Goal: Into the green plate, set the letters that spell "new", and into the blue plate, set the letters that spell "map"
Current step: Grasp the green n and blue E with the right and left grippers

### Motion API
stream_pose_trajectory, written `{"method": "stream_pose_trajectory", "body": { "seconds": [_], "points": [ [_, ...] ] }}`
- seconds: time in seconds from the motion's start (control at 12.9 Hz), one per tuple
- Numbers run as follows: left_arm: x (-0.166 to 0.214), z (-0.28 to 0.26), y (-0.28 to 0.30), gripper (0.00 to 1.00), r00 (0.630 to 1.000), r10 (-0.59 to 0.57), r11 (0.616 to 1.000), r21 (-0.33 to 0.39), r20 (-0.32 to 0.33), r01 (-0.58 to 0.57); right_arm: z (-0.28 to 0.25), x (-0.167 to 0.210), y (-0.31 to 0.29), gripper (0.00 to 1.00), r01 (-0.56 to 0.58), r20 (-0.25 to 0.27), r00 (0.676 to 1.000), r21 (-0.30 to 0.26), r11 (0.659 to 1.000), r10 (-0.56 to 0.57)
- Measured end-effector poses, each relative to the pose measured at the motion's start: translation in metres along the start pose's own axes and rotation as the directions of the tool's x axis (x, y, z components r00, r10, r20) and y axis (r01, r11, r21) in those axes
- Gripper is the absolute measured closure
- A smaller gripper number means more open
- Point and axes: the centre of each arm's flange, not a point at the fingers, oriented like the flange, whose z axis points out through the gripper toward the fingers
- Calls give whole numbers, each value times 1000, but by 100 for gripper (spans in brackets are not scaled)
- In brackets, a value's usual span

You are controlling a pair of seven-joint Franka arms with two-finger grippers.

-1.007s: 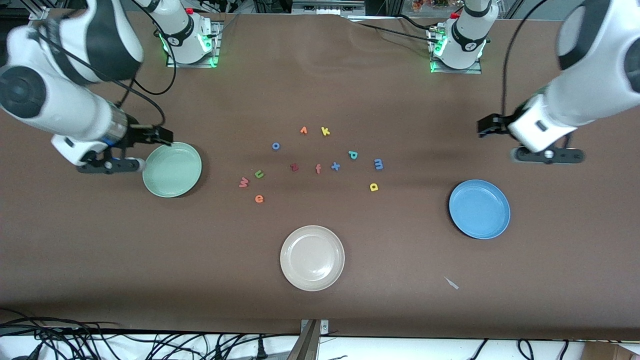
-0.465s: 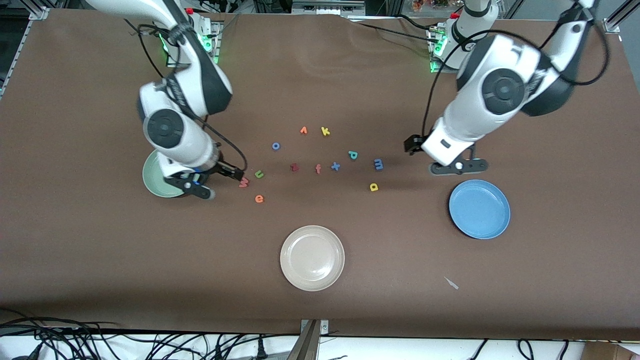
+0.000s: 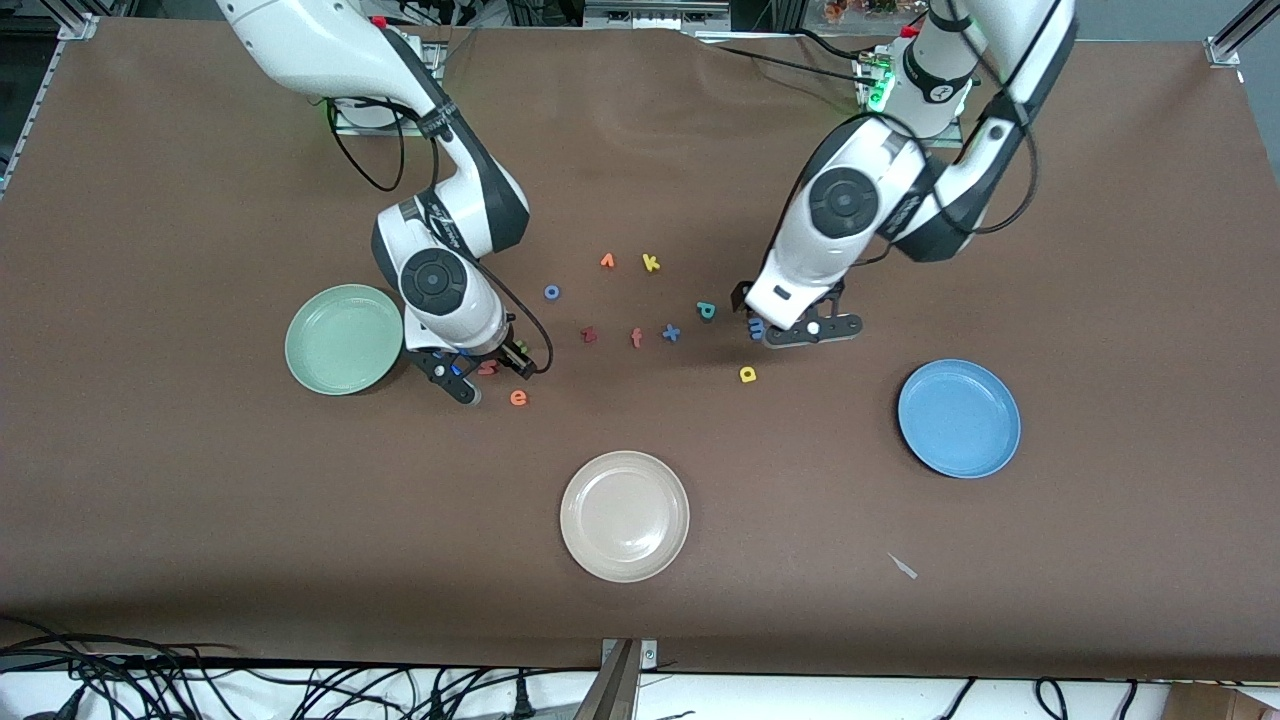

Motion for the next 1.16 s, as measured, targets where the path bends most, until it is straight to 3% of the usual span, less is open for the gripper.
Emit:
{"method": "stream_pose_trajectory", "body": {
  "seconds": [0.23,0.31,0.62,0.93,1.01,1.16],
  "points": [
    [-4,55,15,0,1000,1,1000,13,13,-1,31,-14,-2,27,-51,-8,999,30,998,51],
    [-3,69,16,0,1000,0,1000,7,26,0,36,-17,-2,31,-55,-8,998,28,998,55],
    [1,100,15,3,998,-4,1000,-4,55,4,47,-17,5,30,-60,-4,998,5,998,60],
    [0,114,14,14,998,7,1000,11,67,-8,55,-20,11,36,-71,1,997,-14,997,71],
    [0,116,13,24,997,6,1000,12,72,-7,56,-20,12,45,-76,2,997,-15,997,76],
    [0,121,12,31,997,5,1000,15,79,-6,56,-20,11,70,-80,0,997,-10,997,80]
  ]
}}
